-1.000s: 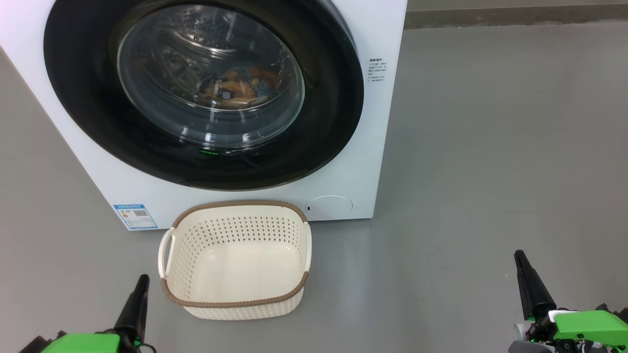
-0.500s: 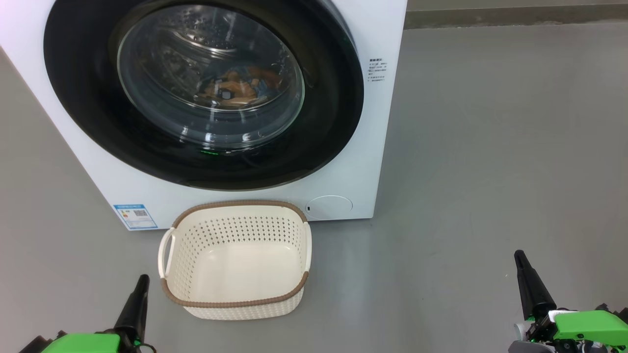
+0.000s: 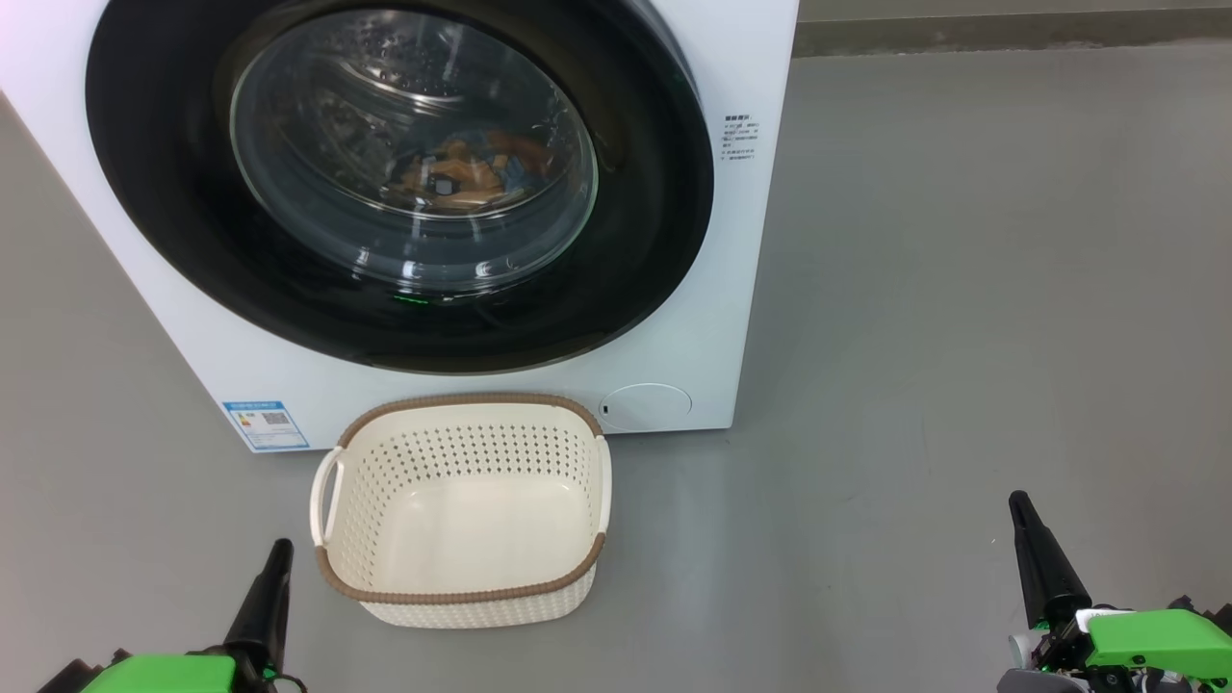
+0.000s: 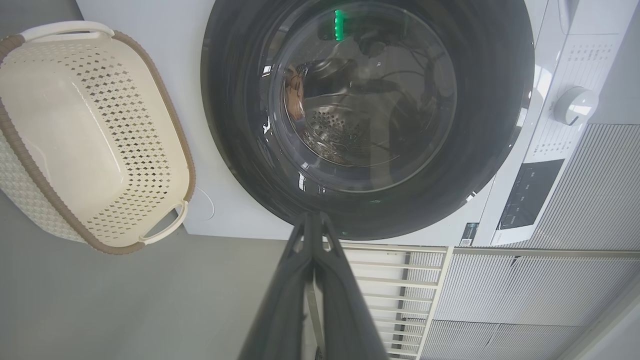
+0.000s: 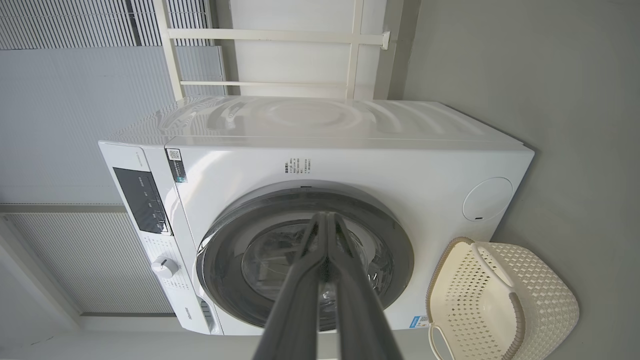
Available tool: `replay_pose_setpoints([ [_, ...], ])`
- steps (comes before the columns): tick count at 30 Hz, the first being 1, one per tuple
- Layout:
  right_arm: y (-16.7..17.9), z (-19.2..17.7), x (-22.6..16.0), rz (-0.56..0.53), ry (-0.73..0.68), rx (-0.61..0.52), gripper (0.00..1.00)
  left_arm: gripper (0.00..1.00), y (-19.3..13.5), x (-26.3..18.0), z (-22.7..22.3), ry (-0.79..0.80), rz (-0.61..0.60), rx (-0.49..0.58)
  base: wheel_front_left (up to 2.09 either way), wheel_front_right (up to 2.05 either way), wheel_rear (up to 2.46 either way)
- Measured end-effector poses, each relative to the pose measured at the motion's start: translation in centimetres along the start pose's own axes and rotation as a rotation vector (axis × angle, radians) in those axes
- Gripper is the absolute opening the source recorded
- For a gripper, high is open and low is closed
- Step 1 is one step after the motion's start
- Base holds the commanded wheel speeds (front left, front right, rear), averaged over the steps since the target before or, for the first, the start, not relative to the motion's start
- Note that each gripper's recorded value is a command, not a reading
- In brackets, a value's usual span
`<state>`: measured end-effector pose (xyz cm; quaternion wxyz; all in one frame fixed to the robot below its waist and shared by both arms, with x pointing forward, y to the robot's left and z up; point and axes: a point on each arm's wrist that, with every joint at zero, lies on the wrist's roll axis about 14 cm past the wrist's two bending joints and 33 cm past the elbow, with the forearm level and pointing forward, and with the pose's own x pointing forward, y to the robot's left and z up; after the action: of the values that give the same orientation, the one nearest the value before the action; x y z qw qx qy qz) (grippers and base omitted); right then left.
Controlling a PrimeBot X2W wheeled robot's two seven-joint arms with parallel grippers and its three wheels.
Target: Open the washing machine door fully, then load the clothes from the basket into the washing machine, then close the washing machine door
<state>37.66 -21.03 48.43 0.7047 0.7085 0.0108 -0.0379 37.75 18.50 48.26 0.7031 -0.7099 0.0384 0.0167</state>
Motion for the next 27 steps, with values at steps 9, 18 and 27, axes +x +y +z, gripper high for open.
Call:
replay_pose_setpoints([
  [9, 0.00, 0.00, 0.00, 0.000, 0.000, 0.000, 0.00, 0.00, 0.00, 0.00, 0.00, 0.000, 0.000, 0.000, 0.00, 0.00, 0.00],
  [18, 0.00, 0.00, 0.00, 0.000, 0.000, 0.000, 0.00, 0.00, 0.00, 0.00, 0.00, 0.000, 0.000, 0.000, 0.00, 0.00, 0.00],
  [27, 0.00, 0.00, 0.00, 0.000, 0.000, 0.000, 0.00, 0.00, 0.00, 0.00, 0.00, 0.000, 0.000, 0.000, 0.00, 0.00, 0.00],
])
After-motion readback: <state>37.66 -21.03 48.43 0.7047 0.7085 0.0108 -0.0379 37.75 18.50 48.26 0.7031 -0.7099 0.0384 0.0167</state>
